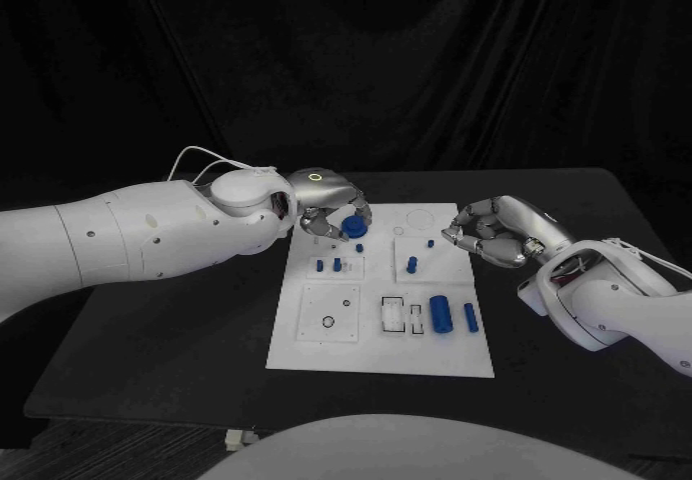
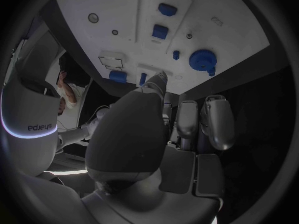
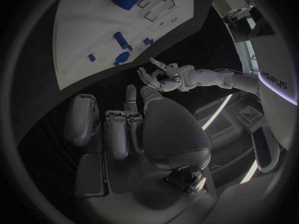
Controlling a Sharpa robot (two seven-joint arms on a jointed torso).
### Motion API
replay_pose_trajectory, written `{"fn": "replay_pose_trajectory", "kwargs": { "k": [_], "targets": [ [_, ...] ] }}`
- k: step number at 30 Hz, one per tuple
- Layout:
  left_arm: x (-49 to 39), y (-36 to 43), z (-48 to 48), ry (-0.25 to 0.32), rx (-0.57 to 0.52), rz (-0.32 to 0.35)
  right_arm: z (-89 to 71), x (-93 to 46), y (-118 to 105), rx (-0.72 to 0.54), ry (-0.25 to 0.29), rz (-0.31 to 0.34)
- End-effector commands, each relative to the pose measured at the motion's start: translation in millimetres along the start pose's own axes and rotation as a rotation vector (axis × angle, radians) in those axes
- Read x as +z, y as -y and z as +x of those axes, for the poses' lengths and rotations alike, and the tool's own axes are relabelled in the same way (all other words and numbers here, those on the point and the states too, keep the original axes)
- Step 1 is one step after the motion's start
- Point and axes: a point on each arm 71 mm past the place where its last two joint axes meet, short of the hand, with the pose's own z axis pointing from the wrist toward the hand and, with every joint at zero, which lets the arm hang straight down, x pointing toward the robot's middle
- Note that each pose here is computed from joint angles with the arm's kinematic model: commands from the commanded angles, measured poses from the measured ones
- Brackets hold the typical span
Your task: Assemble the parts on the task board
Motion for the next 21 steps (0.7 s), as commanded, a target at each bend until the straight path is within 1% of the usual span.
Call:
{"fn": "replay_pose_trajectory", "kwargs": {
  "k": [1, 5, 11, 15, 21],
  "targets": [
    [2.5, 8.4, 5.3, 0.022, 0.109, 0.088, -1.6, -2.1, -6, -0.021, 0.036, -0.047],
    [6.0, 11.8, 12.1, 0.020, 0.109, 0.096, -1.2, -2.7, -7, -0.020, 0.032, -0.048],
    [13.2, 16.2, 19.8, -0.006, 0.102, 0.098, 0.0, -1.9, -7, -0.021, 0.023, -0.044],
    [19.7, 14.9, 25.9, -0.029, 0.100, 0.083, 0.6, -1.3, -7, -0.022, 0.017, -0.041],
    [25.6, 12.3, 32.5, -0.053, 0.098, 0.060, 1.4, -0.9, -6, -0.024, 0.008, -0.035]
  ]
}}
